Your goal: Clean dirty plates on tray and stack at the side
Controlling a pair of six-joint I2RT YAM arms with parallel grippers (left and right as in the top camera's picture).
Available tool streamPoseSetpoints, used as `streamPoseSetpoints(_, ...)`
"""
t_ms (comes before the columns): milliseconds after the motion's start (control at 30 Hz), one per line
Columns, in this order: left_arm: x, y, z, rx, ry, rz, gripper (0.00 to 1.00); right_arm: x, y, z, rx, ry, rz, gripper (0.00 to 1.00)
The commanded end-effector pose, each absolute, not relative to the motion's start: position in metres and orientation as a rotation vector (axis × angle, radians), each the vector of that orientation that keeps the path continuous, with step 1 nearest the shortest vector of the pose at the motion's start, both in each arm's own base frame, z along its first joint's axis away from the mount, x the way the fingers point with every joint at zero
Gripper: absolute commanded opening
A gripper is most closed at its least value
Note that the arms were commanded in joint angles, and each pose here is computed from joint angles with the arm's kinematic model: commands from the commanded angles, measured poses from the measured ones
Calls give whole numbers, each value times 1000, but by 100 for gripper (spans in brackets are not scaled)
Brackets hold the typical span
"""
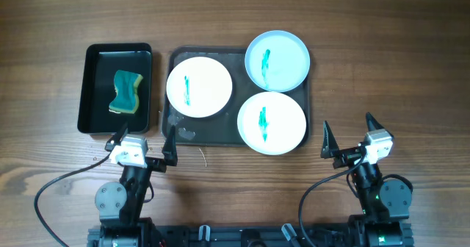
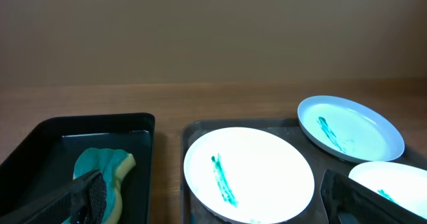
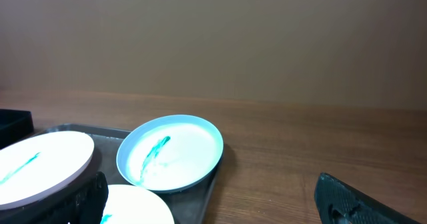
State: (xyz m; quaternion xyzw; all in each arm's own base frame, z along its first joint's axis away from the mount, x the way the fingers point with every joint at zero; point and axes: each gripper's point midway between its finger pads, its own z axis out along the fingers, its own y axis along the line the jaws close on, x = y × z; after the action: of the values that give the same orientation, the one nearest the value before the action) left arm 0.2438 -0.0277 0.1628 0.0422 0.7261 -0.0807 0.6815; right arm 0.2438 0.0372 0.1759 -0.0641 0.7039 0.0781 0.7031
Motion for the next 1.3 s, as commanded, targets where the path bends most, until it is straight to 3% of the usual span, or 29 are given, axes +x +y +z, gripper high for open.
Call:
streamPoseSetpoints(0,244,-27,162,88,1626,-178,100,243,41,177,-173,1555,175,100)
streamPoseSetpoints(333,242,-35,184,135,1557,-211,100,241,44,191,-174,1523,204,100)
streamPoseSetpoints(967,284,-43,290,120,1970,-317,100,249,78,303,-283,1868,430,100)
streamPoseSetpoints(1267,300,-42,291,37,2417,-372,100,252,97,302,-258,2300,659,100)
